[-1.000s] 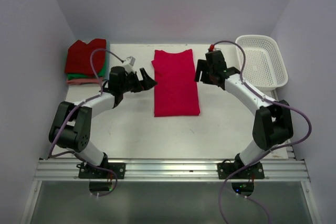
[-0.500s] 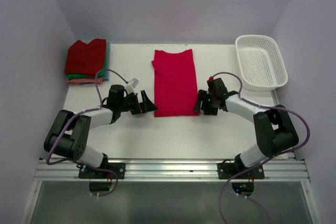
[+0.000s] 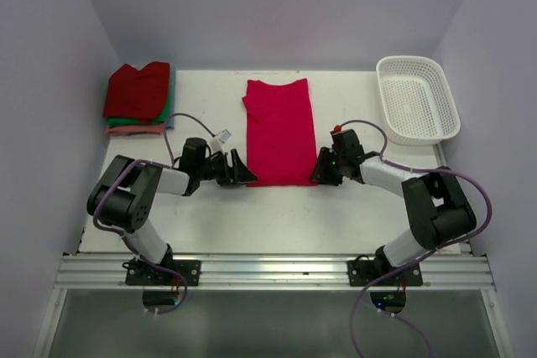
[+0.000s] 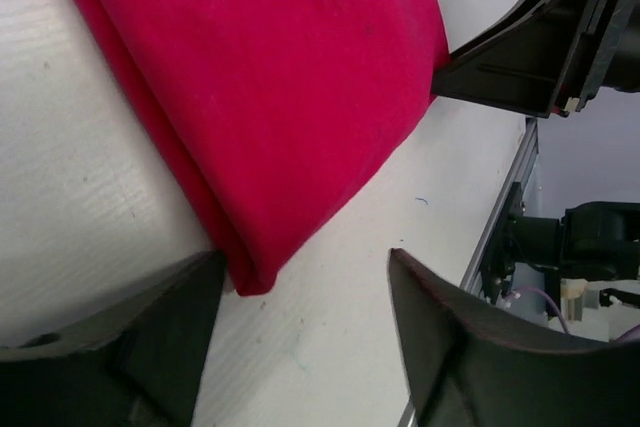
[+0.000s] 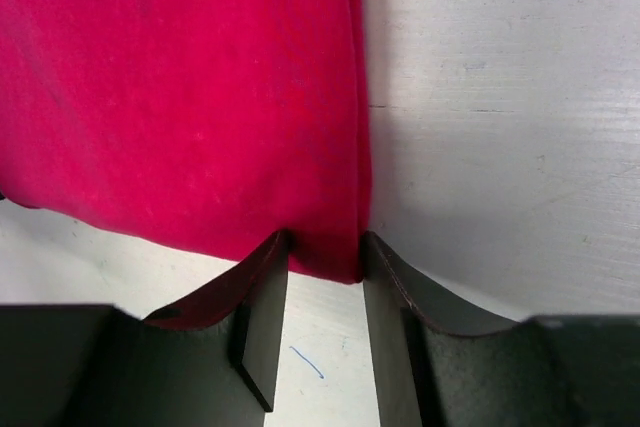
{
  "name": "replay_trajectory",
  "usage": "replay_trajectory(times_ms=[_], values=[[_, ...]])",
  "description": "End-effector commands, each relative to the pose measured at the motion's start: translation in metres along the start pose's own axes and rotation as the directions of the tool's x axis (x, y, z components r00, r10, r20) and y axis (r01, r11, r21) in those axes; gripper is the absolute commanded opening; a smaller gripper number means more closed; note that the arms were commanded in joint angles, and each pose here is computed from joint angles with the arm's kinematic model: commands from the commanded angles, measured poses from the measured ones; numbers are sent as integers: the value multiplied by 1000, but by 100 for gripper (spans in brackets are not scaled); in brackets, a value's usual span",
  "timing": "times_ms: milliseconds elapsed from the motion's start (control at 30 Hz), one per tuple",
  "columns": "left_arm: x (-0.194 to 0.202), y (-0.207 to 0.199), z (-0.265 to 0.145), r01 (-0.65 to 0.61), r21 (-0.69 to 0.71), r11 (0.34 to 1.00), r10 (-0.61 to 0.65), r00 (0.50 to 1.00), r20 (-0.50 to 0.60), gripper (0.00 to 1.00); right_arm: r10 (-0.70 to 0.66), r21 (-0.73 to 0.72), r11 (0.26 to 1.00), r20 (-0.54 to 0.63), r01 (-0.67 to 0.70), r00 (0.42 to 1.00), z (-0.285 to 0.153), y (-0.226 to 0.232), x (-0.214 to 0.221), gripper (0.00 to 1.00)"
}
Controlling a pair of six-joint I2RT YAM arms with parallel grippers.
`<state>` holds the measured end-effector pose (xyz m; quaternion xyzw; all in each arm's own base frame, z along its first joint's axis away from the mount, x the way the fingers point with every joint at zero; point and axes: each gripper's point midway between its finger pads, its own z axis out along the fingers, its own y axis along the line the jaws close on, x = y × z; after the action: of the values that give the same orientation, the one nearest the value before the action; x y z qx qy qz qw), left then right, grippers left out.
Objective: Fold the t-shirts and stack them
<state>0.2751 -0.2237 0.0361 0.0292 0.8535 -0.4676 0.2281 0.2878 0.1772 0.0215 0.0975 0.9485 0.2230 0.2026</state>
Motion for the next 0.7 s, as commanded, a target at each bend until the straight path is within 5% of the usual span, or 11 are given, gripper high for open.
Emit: replay_trajectory(times_ms=[0, 233, 333, 400, 667], values=[[35, 36, 13, 64, -106, 992, -74, 994, -85, 67, 1, -1, 1000, 7, -1, 1000, 6, -2, 1, 35], [40, 57, 15, 50, -207, 977, -68, 994, -81, 52, -19, 4, 1000, 29, 19, 999, 1, -5, 1, 14], [41, 58, 15, 39, -215, 976, -59, 994, -88, 26, -24, 2, 1000, 31, 24, 999, 1, -6, 2, 0], [40, 57, 16, 37, -204, 978, -55, 995, -86, 2, -25, -1, 1000, 35, 25, 999, 1, -6, 3, 0], [65, 29, -3, 14, -159, 987, -31, 994, -107, 0, -80, -54, 995, 66, 83, 995, -37, 6, 16, 0]])
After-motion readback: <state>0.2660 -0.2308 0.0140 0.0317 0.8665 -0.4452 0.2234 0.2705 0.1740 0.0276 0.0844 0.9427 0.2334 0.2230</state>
